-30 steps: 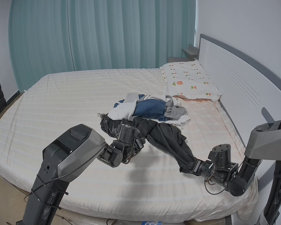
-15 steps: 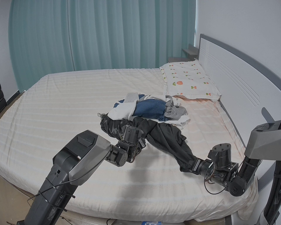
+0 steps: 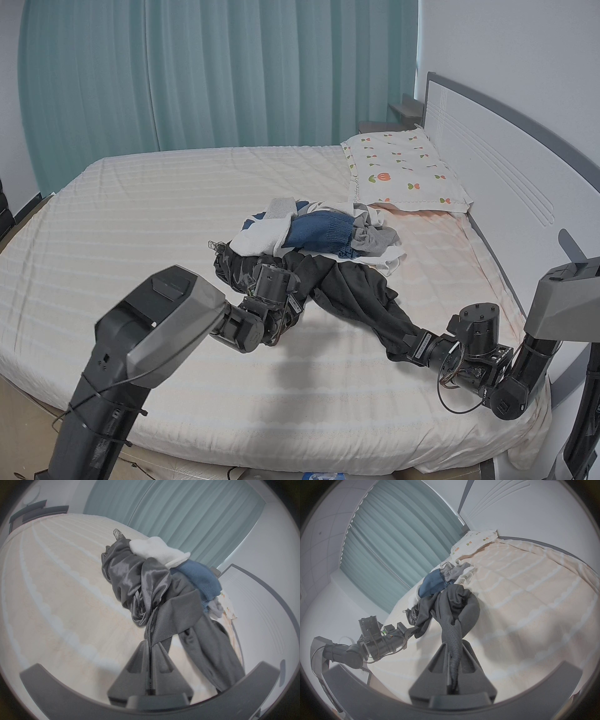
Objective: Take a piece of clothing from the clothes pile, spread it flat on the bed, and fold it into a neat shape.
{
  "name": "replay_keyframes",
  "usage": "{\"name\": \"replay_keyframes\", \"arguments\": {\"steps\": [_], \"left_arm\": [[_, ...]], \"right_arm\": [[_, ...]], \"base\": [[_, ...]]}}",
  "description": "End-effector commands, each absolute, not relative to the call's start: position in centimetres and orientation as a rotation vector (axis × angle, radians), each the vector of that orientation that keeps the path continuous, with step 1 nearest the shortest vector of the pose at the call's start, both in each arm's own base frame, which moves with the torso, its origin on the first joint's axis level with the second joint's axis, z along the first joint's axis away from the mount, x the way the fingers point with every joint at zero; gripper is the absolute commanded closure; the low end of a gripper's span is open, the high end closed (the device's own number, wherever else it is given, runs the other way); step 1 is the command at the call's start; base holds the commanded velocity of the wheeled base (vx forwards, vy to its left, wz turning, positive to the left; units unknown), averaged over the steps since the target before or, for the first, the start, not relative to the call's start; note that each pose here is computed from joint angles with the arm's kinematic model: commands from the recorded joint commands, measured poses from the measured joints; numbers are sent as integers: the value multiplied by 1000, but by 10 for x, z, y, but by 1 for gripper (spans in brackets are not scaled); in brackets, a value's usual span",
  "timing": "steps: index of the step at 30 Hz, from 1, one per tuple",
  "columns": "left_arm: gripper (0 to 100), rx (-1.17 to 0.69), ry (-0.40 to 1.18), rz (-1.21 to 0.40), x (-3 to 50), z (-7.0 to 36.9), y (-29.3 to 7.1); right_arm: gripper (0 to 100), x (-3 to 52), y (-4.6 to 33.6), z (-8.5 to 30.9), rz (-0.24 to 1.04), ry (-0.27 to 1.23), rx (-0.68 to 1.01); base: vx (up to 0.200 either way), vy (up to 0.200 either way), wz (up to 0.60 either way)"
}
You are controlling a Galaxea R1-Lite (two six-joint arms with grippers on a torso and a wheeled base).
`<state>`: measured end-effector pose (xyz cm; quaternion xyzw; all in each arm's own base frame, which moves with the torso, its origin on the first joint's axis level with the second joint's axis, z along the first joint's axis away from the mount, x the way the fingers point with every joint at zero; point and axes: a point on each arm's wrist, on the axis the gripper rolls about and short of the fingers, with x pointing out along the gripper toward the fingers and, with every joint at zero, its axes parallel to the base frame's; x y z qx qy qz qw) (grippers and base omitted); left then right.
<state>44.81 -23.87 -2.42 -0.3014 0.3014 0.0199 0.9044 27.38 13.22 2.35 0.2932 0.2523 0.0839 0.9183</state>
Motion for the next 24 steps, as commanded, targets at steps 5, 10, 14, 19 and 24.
{"name": "replay_keyframes", "arguments": {"steps": [5, 10, 14, 19, 24], "left_arm": [[100, -792, 531, -133, 374, 133, -190], [100, -857, 400, -225, 335, 204, -168], [100, -866, 348, -258, 299, 232, -144], [100, -869, 338, -251, 274, 237, -125], [100, -841, 435, -203, 257, 206, -119]], "right_arm": [[100, 270, 123, 102, 293, 194, 717], [100, 254, 115, 172, 472, -2, 747], [100, 245, 112, 209, 555, -82, 721], [100, 249, 114, 202, 575, -46, 706], [100, 254, 117, 178, 555, 24, 702]], "base": [[0, 0, 0], [0, 0, 0], [0, 0, 0], [0, 0, 0], [0, 0, 0]]}}
